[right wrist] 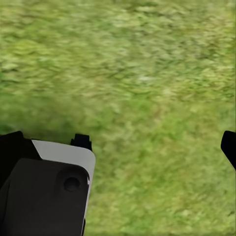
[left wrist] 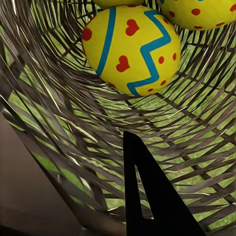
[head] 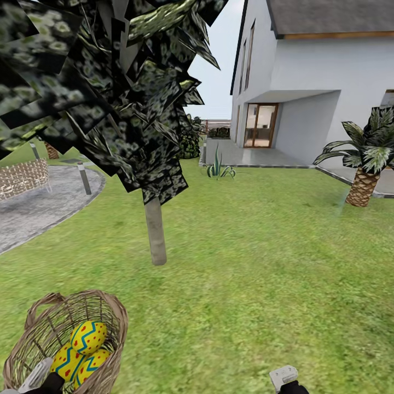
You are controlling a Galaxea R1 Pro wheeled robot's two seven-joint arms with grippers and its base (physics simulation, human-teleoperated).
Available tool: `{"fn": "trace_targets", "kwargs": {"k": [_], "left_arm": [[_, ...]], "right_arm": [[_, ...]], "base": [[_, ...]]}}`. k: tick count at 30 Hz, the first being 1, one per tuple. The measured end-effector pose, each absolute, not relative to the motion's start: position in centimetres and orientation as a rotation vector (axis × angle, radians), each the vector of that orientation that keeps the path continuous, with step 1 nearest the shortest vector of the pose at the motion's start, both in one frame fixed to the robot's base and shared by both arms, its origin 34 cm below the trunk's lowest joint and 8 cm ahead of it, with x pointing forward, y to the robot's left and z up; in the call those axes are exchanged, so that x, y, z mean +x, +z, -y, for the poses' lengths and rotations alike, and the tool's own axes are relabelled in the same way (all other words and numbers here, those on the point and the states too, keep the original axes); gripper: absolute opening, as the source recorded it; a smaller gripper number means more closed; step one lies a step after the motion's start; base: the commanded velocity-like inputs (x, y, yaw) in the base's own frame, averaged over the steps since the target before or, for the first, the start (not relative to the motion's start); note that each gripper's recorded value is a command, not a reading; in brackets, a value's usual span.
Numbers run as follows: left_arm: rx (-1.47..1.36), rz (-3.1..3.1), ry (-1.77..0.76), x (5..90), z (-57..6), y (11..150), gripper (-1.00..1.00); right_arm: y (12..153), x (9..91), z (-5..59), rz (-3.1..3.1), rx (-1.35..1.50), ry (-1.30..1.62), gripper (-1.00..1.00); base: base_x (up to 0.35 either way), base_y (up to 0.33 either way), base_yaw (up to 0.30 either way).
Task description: Take the three Easter eggs out of the wicker basket on the lawn in the garden, then place them on the lawn next to a single tree (choose any tree) so that all three eggs are next to the same tree and none are left in the basket.
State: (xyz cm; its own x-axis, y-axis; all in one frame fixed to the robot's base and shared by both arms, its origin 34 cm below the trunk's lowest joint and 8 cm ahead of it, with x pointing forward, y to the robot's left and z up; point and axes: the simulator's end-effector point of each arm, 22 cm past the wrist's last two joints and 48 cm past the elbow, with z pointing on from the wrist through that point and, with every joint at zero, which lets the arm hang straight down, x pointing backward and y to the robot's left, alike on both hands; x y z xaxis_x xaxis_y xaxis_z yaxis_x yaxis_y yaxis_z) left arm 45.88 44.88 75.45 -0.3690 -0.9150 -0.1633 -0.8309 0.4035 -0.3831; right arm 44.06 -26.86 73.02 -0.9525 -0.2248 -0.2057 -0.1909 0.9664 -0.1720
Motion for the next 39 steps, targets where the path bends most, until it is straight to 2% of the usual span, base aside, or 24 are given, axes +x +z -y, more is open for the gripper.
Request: {"fn": "trace_targets", "kwargs": {"k": [39], "left_arm": [[-1.504, -2.323, -0.343, 47.3, -44.4, 71.9, -1.0]], "right_arm": [[69.6, 45.4, 26.9, -2.89, -0.309, -0.221, 1.0]], "base": [[0.0, 0.0, 0.0]]}}
